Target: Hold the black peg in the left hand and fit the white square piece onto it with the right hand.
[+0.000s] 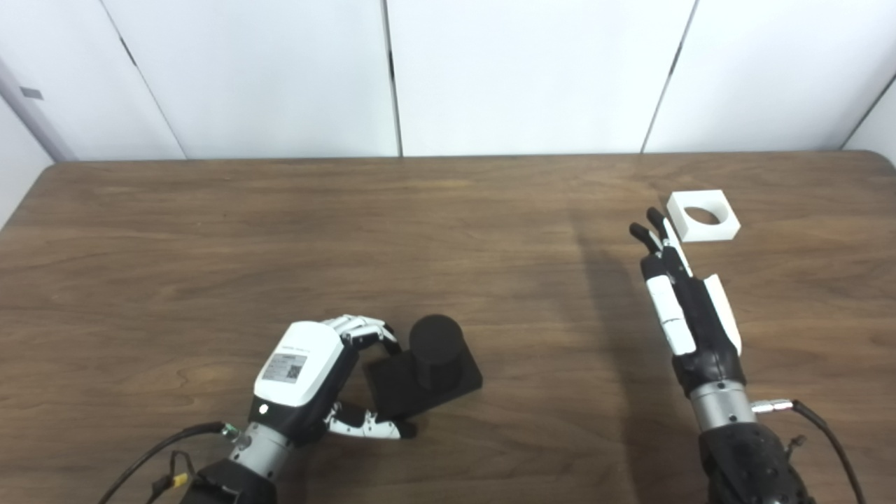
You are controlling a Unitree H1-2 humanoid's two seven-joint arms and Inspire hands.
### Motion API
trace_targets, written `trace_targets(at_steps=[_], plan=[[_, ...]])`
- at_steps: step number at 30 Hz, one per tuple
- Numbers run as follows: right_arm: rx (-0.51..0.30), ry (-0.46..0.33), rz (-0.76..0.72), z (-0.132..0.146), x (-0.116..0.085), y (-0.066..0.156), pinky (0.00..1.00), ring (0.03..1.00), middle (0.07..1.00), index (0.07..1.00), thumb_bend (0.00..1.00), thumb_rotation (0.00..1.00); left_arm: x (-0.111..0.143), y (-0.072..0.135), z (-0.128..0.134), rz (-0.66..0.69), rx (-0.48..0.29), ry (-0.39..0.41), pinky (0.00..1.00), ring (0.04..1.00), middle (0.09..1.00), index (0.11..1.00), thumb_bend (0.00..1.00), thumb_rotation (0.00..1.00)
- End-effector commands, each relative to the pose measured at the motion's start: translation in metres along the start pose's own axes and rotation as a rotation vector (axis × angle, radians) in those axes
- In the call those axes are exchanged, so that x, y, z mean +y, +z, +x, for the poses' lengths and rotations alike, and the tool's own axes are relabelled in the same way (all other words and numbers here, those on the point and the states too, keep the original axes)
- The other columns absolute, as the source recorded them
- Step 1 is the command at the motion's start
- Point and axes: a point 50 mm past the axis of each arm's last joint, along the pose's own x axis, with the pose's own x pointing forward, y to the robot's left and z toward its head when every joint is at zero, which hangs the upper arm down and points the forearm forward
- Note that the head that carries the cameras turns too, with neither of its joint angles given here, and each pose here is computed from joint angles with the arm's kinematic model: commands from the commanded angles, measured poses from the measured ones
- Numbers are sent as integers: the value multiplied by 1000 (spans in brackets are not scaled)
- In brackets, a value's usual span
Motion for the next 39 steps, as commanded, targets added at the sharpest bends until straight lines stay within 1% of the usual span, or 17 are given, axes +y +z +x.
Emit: trace_targets(at_steps=[1, 4, 9, 12, 17, 18, 20, 23, 26, 27, 30, 32, 34, 37, 39], plan=[[36, -27, 44, -30, 9, 1, 1000, 983, 931, 981, 550, 1000, -15, 12, -3, -53, -59, -60, 640, 753, 742, 488, 510, 42], [34, -27, 37, -30, 9, 2, 1000, 986, 931, 984, 550, 1000, -19, 16, -4, -62, -71, -76, 666, 766, 753, 489, 509, 43], [46, -30, 37, -32, 9, 3, 1000, 982, 930, 980, 568, 1000, -29, 21, -5, -95, -90, -91, 640, 756, 749, 488, 509, 42], [47, -29, 28, -33, 9, 2, 1000, 976, 932, 981, 574, 1000, -31, 22, -6, -99, -94, -99, 659, 757, 749, 488, 509, 42], [44, -28, 61, -33, 8, 0, 1000, 988, 937, 983, 565, 1000, -33, 22, -5, -100, -95, -110, 653, 756, 751, 488, 510, 41], [31, -31, 57, -32, 6, 1, 1000, 988, 937, 983, 563, 1000, -34, 22, -5, -103, -94, -113, 653, 757, 751, 488, 510, 41], [12, -41, 50, -30, 3, 2, 1000, 982, 938, 989, 524, 1000, -35, 21, -5, -105, -93, -117, 655, 764, 754, 488, 510, 40], [-1, -59, 31, -25, -5, 6, 1000, 986, 937, 988, 519, 1000, -36, 21, -5, -101, -88, -135, 659, 768, 756, 489, 510, 40], [-18, -63, 29, -21, -17, 10, 1000, 990, 946, 993, 509, 1000, -37, 20, -5, -103, -86, -142, 670, 766, 754, 489, 511, 39], [-18, -69, 35, -20, -23, 12, 1000, 990, 949, 994, 507, 991, -38, 20, -5, -100, -85, -145, 675, 767, 753, 488, 511, 39], [-19, -98, 26, -15, -39, 16, 1000, 996, 954, 976, 514, 911, -40, 18, -5, -101, -93, -138, 675, 758, 744, 488, 512, 38], [-22, -120, -25, -10, -54, 18, 1000, 990, 949, 964, 520, 830, -41, 17, -6, -106, -96, -139, 654, 749, 740, 487, 513, 38], [-24, -142, -102, -2, -68, 19, 1000, 969, 936, 950, 538, 786, -41, 17, -6, -106, -92, -148, 649, 751, 743, 488, 513, 38], [-25, -163, -165, 7, -80, 23, 1000, 960, 924, 936, 555, 734, -42, 17, -7, -105, -88, -156, 654, 755, 745, 488, 513, 38], [-26, -163, -172, 13, -85, 26, 999, 955, 921, 929, 565, 650, -42, 16, -8, -106, -89, -158, 657, 753, 741, 488, 513, 38]])
